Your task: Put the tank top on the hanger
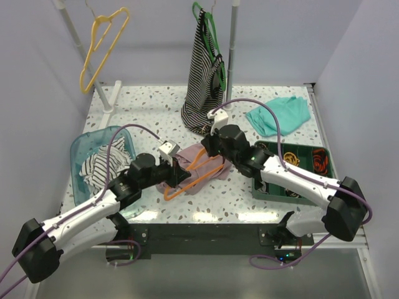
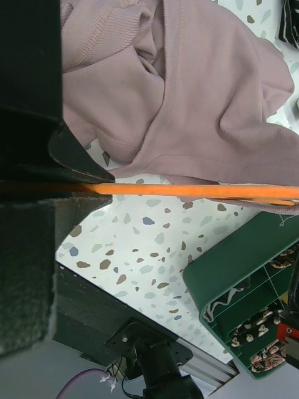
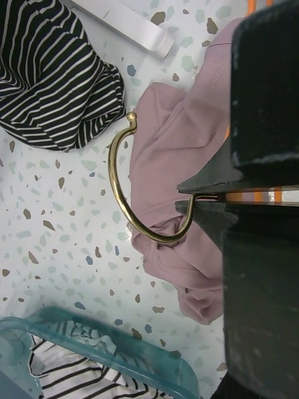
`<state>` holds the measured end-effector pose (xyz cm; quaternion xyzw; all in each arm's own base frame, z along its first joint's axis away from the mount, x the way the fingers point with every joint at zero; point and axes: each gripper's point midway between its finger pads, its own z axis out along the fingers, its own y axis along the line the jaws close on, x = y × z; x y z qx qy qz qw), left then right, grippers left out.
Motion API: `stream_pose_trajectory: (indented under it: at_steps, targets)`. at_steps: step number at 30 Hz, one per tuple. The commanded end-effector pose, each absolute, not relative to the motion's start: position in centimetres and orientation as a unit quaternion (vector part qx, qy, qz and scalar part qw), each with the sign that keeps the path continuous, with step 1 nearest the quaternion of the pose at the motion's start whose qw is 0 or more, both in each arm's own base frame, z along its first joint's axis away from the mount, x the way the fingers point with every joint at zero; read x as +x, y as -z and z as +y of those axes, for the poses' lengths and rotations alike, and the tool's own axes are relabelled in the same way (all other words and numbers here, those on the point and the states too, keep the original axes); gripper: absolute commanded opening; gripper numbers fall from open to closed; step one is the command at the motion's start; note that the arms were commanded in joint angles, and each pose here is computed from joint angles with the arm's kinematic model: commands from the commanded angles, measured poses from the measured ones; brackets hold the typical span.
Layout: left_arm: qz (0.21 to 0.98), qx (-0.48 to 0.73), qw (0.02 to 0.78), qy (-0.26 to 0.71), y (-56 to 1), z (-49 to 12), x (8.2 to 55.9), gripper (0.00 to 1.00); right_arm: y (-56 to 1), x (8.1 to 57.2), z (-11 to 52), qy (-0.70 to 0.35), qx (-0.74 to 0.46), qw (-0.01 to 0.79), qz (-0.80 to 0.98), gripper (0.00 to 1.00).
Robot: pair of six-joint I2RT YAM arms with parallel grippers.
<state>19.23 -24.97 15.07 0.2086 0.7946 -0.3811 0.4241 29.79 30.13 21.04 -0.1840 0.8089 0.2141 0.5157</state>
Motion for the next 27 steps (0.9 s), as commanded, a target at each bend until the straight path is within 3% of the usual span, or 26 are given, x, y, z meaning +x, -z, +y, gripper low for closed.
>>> stream_pose_trajectory:
  at_steps: [1, 4, 5, 6, 8, 11, 13, 18, 23, 27]
  targets:
    - [0.770, 0.204, 0.454, 0.400, -17.9, -25.9, 20.1, 0.00, -21.8, 30.9, 29.9, -0.194, -0.175, 0.541, 0.800, 0.00]
    - [0.775, 0.188, 0.460, 0.389, -18.1, -25.5, 20.7, 0.21, -21.7, 30.8, 29.7, -0.178, -0.184, 0.545, 0.798, 0.00]
    - [0.776, 0.184, 0.464, 0.387, -18.3, -25.4, 20.8, 0.38, -21.9, 30.8, 29.6, -0.174, -0.186, 0.548, 0.797, 0.00]
    - [0.780, 0.178, 0.463, 0.382, -18.2, -25.2, 20.9, 0.44, -21.9, 30.7, 29.6, -0.171, -0.191, 0.549, 0.795, 0.00]
    - [0.780, 0.165, 0.476, 0.370, -19.0, -24.8, 21.5, 0.57, -22.0, 30.8, 29.2, -0.163, -0.188, 0.554, 0.795, 0.00]
    - [0.785, 0.143, 0.491, 0.349, -19.8, -24.0, 22.4, 0.63, -21.7, 30.5, 29.0, -0.157, -0.192, 0.554, 0.794, 0.00]
    - [0.811, 0.126, 0.476, 0.316, -18.6, -23.0, 22.7, 0.63, -21.5, 30.3, 28.8, -0.155, -0.194, 0.554, 0.795, 0.00]
    - [0.845, 0.118, 0.442, 0.275, -17.3, -22.6, 23.3, 0.50, -20.8, 29.6, 29.0, -0.162, -0.210, 0.548, 0.794, 0.00]
    - [0.866, 0.162, 0.380, 0.282, -15.0, -24.2, 22.4, 0.34, -20.8, 28.9, 29.0, -0.171, -0.218, 0.548, 0.789, 0.00]
    - [0.865, 0.211, 0.335, 0.308, -13.6, -25.5, 20.8, 0.31, -21.0, 28.9, 28.6, -0.166, -0.215, 0.551, 0.789, 0.00]
